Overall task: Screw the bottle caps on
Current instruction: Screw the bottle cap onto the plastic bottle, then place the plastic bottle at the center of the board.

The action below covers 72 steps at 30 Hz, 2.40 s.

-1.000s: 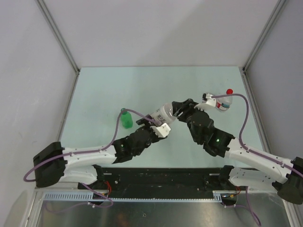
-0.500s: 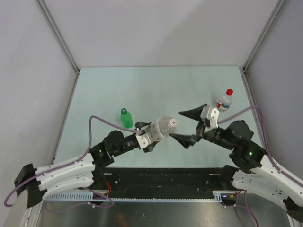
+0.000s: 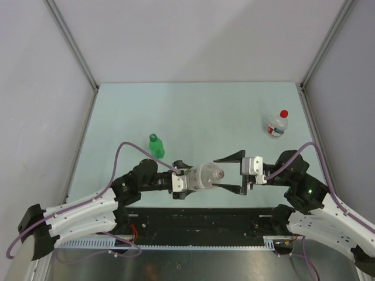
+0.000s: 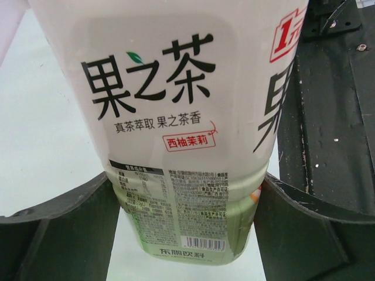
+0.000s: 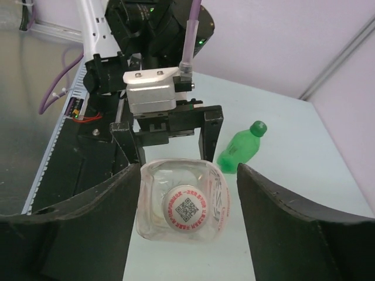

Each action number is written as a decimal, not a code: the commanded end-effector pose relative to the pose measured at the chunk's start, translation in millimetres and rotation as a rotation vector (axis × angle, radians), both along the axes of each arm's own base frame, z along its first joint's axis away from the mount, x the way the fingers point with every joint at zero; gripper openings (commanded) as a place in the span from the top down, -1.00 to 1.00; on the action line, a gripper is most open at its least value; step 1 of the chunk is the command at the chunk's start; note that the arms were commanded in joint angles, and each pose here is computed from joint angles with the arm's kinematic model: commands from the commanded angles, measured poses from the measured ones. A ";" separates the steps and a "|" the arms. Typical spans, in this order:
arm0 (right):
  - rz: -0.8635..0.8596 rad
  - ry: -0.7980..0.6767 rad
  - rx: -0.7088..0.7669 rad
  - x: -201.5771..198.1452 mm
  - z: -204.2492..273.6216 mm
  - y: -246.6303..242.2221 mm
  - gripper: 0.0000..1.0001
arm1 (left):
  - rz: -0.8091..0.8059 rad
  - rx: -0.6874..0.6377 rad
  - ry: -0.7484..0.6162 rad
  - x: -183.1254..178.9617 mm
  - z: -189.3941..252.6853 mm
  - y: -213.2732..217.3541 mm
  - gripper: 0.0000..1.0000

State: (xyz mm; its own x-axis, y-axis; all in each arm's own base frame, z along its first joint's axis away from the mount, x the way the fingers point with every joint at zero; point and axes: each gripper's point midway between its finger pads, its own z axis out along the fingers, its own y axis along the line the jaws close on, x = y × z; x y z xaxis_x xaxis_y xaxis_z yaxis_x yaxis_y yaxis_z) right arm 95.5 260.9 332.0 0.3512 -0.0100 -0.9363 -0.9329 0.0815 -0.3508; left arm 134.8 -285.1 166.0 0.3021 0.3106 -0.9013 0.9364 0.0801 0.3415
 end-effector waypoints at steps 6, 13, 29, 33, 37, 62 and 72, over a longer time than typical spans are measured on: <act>0.011 0.036 -0.028 -4.1 -9.1 -3.0 -0.22 | -0.019 -0.071 -0.077 1.1 33.4 -1.7 1.00; 0.019 0.068 -0.030 -6.8 -10.8 -3.1 0.01 | -0.031 -0.099 -0.078 -2.5 41.1 -2.0 1.00; -0.311 0.472 0.202 53.7 6.1 8.5 0.90 | 0.277 -0.204 -0.014 48.7 72.1 -1.6 1.00; -0.650 0.647 0.286 104.8 -25.5 -2.8 0.99 | 0.430 -0.222 0.035 74.7 76.7 -1.8 1.00; -0.756 0.676 0.339 116.4 -32.9 1.6 0.97 | 0.501 -0.194 0.038 87.8 69.9 -4.6 1.00; -0.887 0.567 0.316 154.8 -30.9 -7.6 0.83 | 0.493 -0.279 0.083 83.6 81.6 -8.9 -0.87; -1.338 0.435 0.203 222.2 -69.7 -91.9 0.82 | 0.632 -0.419 0.241 77.3 80.2 22.5 -0.99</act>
State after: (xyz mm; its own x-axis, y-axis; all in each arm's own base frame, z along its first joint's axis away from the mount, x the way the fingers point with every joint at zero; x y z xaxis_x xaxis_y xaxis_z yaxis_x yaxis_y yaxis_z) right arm 297.3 201.3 251.8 -0.1649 0.0712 -0.9837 -0.2746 0.9546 0.1152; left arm 216.0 -273.3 219.0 -0.0124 0.1549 -0.9879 0.7530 0.6515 0.0927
